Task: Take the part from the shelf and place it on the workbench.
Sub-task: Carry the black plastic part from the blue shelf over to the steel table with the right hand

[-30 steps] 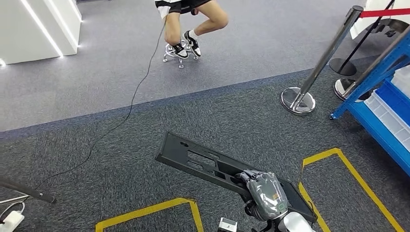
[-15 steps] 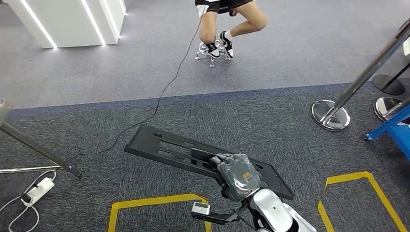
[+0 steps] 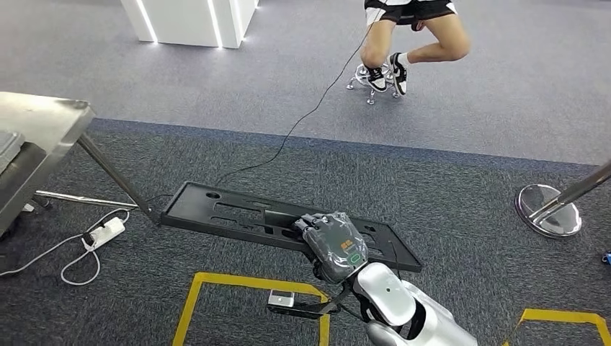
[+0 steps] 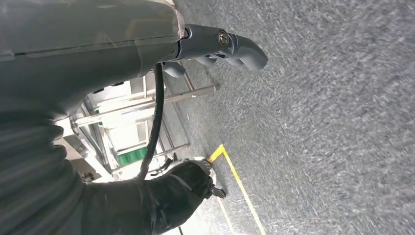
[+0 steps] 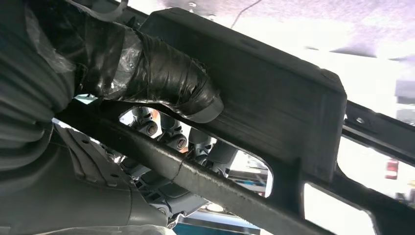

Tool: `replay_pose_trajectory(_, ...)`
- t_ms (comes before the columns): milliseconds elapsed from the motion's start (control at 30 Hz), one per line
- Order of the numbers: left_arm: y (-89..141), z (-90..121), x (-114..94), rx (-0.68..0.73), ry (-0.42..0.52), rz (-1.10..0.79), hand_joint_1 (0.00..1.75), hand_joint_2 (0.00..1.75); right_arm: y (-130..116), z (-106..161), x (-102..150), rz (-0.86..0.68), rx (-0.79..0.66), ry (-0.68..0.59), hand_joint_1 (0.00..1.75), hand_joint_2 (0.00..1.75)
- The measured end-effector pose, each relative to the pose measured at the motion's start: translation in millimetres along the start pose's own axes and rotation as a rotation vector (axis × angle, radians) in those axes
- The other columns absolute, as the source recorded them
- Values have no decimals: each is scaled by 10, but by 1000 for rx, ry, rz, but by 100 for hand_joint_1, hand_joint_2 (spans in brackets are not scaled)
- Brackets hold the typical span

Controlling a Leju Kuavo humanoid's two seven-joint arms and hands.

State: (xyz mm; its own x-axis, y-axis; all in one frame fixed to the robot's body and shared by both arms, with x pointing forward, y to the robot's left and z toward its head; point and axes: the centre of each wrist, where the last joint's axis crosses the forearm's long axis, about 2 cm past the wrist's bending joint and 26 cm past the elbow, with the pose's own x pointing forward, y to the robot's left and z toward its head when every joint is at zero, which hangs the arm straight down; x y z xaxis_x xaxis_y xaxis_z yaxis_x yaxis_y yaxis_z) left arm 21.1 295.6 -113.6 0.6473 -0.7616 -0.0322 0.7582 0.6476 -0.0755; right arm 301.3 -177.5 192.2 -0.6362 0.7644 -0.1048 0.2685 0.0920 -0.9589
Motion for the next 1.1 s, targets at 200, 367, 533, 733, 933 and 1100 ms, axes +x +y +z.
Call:
replay_pose_trajectory(200,53,6,-23,6,18,-5,0,175,14,-55,-81,23,87,8,175,175)
replay_pose_trajectory(367,67,7,-44,7,24,-5,0,175,14,-95,-197,122,137,28,175,175)
replay_pose_trajectory(533,46,2,-72,-2,38,0,0,175,-22,-193,-305,314,198,40,175,175)
replay_pose_trajectory(733,61,4,-67,0,44,5,0,175,14,-181,-391,416,235,33,175,175)
replay_pose_trajectory(933,45,1,-86,0,50,17,0,175,-2,-192,-432,469,243,26,175,175)
replay_pose_trajectory(1100,44,0,-91,0,56,22,0,175,-29,-202,-463,492,240,23,175,175)
